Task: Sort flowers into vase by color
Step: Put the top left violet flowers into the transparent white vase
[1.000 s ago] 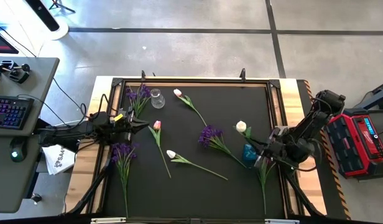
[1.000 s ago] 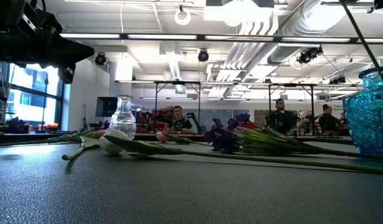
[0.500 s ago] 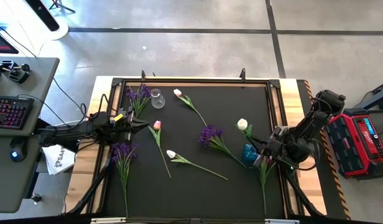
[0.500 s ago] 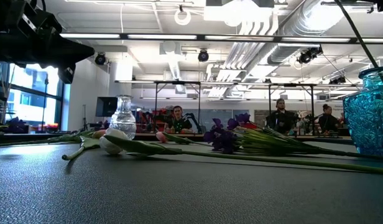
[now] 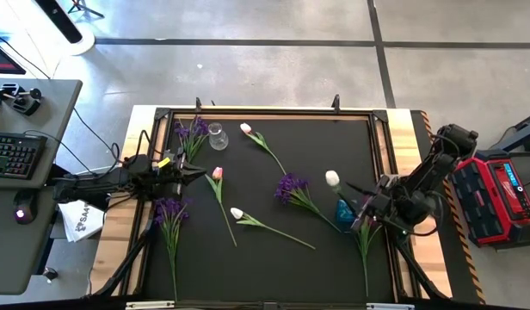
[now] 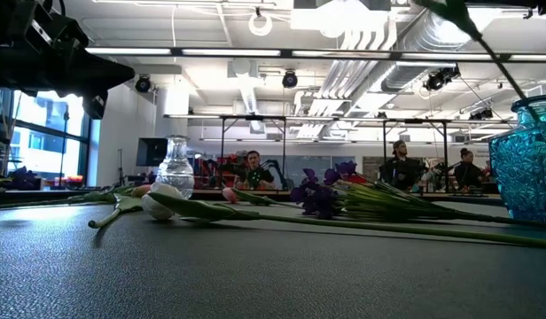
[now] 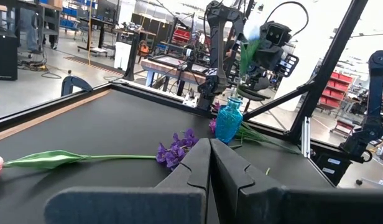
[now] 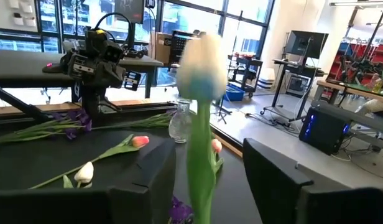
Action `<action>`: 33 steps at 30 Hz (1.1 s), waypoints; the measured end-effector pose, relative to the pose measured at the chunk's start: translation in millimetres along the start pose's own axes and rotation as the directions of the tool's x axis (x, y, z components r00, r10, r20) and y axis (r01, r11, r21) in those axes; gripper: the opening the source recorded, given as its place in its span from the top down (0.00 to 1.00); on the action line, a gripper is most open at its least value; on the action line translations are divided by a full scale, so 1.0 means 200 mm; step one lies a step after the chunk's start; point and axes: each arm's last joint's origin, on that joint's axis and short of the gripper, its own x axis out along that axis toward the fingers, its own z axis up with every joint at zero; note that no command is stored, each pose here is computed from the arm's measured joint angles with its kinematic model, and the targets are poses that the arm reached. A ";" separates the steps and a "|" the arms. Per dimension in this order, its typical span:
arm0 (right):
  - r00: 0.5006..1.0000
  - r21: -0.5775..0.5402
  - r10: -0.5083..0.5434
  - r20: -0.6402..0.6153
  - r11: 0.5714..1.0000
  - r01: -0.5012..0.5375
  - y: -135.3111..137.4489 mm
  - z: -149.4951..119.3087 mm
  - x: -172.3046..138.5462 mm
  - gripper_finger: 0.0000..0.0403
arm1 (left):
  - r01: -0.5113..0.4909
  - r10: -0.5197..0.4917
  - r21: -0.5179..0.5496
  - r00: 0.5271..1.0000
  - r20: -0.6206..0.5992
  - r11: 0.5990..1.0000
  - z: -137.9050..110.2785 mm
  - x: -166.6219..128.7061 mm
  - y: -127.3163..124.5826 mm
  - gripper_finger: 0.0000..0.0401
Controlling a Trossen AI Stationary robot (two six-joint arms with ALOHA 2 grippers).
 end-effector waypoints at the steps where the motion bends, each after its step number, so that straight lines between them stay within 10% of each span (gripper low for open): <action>1: 1.000 0.006 0.000 0.000 1.000 0.000 -0.01 0.01 0.00 0.56 | 0.000 0.000 0.000 1.000 0.000 1.000 0.00 0.00 0.00 1.00; 21: 0.995 0.206 0.097 0.011 0.974 -0.097 -0.13 0.22 -0.08 0.55 | 0.000 0.000 -0.002 1.000 0.000 1.000 0.00 0.00 0.00 1.00; 33: 0.991 0.120 0.131 0.016 0.984 -0.132 -0.02 0.46 -0.13 0.55 | 0.000 0.000 -0.002 1.000 0.001 1.000 0.00 0.00 0.00 1.00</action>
